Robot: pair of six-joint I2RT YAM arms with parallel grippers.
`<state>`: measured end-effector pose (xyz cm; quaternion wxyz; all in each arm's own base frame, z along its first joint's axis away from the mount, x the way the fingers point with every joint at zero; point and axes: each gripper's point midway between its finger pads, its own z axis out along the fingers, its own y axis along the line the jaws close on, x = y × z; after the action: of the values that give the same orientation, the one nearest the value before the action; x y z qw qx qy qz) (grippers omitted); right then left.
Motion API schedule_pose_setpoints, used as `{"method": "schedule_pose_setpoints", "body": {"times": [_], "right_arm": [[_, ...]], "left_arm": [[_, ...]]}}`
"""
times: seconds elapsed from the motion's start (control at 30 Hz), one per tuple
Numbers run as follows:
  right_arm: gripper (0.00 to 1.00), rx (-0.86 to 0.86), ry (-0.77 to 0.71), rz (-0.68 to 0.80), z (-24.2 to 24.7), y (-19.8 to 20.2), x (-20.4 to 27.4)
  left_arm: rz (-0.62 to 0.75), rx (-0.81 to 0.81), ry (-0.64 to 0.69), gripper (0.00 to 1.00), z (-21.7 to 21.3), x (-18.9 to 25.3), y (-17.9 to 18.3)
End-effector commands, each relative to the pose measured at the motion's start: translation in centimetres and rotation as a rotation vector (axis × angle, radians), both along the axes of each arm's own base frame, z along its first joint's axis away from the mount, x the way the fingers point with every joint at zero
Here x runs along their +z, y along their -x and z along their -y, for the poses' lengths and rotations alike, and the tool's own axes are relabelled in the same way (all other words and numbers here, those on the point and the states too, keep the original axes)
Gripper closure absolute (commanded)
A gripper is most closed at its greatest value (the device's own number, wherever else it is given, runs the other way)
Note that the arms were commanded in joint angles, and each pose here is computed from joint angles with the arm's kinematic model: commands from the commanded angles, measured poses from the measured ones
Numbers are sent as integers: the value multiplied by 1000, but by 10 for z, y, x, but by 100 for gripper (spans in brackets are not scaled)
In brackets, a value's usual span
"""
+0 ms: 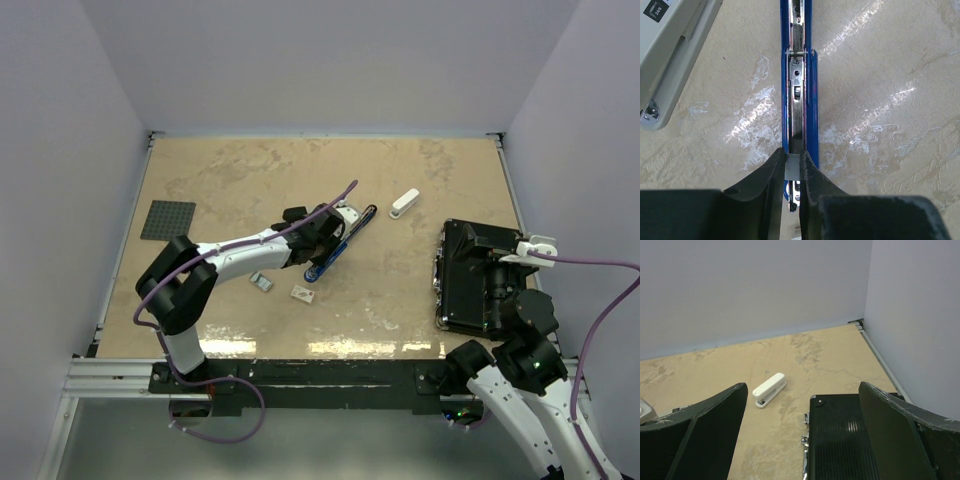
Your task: Load the staples into the stapler
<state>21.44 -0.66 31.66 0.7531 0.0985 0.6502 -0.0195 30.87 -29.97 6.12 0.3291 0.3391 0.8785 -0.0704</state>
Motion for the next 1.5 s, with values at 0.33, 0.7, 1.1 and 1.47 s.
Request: {"method": "schedule_pose_setpoints", "body": {"times": [0.33,0.7,1.1,1.47], "right_arm": [[2,11,-5,32,-2,-1,7],[2,9,-6,34,-2,-1,7],[2,15,-2,31,-3,-1,7],[2,15,-4,33,-3,-1,7]], "left_arm": [[21,-18,34,100,6,3,-6],[7,-18,23,100,4,-4,-4],[2,-18,6,100,1,-9,-3],[4,-15,32,100,5,-2,-3]]}}
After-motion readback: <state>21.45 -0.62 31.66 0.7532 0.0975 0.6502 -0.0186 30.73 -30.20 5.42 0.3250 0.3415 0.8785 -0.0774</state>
